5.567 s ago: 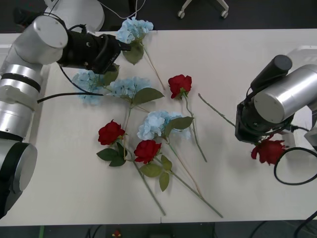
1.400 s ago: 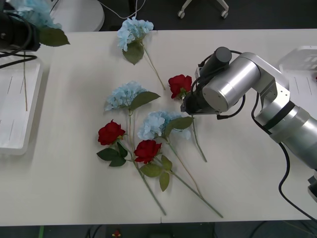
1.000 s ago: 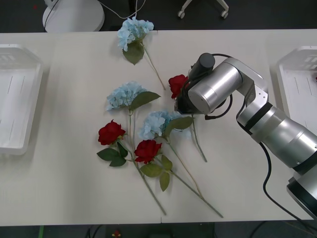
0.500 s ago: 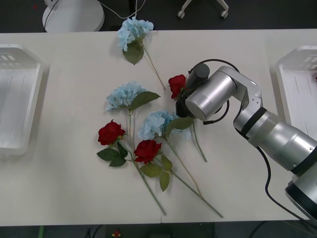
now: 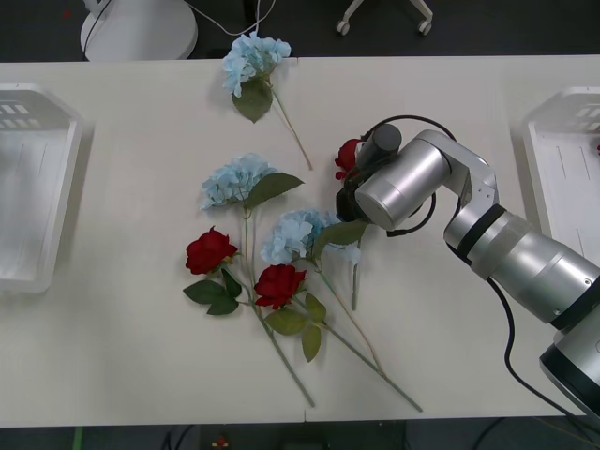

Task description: Put the red flowers into the right box and the blue flowers into the left box

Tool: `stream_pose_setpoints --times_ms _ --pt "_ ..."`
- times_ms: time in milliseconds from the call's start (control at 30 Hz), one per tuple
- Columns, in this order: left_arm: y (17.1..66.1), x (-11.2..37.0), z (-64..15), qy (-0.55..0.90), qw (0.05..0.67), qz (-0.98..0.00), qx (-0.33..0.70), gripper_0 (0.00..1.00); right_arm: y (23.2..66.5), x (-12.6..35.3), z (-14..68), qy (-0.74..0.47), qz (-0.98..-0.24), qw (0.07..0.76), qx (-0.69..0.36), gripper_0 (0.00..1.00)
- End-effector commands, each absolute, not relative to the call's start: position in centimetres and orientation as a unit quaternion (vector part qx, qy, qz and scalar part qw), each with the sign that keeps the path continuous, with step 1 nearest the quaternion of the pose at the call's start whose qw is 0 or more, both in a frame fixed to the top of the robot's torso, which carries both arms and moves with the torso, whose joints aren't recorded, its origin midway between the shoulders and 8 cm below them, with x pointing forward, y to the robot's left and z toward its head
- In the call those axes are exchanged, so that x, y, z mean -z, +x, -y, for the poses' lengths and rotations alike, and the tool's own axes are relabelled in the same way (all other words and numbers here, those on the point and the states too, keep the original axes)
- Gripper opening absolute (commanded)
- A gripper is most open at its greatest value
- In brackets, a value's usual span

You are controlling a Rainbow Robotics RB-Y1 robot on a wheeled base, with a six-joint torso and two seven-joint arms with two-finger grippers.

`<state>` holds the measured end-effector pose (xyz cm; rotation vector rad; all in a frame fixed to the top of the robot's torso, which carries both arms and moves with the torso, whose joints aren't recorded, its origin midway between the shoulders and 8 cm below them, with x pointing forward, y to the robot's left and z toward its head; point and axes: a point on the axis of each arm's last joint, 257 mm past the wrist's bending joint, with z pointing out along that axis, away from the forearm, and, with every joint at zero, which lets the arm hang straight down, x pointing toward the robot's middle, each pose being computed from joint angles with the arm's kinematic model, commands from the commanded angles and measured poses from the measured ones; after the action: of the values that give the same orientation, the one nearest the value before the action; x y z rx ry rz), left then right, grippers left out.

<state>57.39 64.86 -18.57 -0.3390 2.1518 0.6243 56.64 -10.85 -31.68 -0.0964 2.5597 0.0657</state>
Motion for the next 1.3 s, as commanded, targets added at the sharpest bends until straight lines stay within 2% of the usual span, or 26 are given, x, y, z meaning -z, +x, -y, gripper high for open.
stream_pose_setpoints --times_ms 33,100,167,333,500,633,800,1067,1300 --pt "57.7 13.5 -66.7 -0.098 0.447 -0.840 -0.291 0.90 58.1 28.7 9.5 -0.065 -0.950 0.302 -0.037 0.00" --pt "57.8 12.5 -66.6 -0.095 0.449 -0.839 -0.291 0.97 58.4 28.0 10.6 -0.054 -0.952 0.298 -0.039 0.00" --pt "57.8 11.9 -65.6 -0.098 0.446 -0.846 -0.277 1.00 58.7 26.8 11.9 -0.043 -0.954 0.295 -0.042 0.00" --pt "57.8 8.4 -62.8 -0.093 0.449 -0.854 -0.244 1.00 59.7 21.6 16.9 -0.009 -0.954 0.297 -0.048 0.00" --pt "58.2 6.7 -57.6 -0.077 0.454 -0.871 -0.170 1.00 59.3 15.7 24.2 0.002 -0.954 0.297 -0.031 0.00" --pt "58.3 6.1 -52.5 -0.052 0.451 -0.885 -0.104 1.00 57.7 11.4 32.3 -0.004 -0.958 0.285 0.013 0.00" --pt "58.3 6.8 -45.1 -0.016 0.439 -0.898 -0.016 1.00 55.2 7.4 43.0 -0.054 -0.955 0.268 0.117 0.00" --pt "58.4 8.8 -35.5 0.029 0.420 -0.902 0.094 1.00 54.3 8.4 52.3 -0.059 -0.949 0.252 0.180 0.00" --pt "56.0 11.1 -27.7 0.064 0.372 -0.922 0.091 1.00 56.9 11.1 57.4 -0.060 -0.922 0.298 0.239 0.00"
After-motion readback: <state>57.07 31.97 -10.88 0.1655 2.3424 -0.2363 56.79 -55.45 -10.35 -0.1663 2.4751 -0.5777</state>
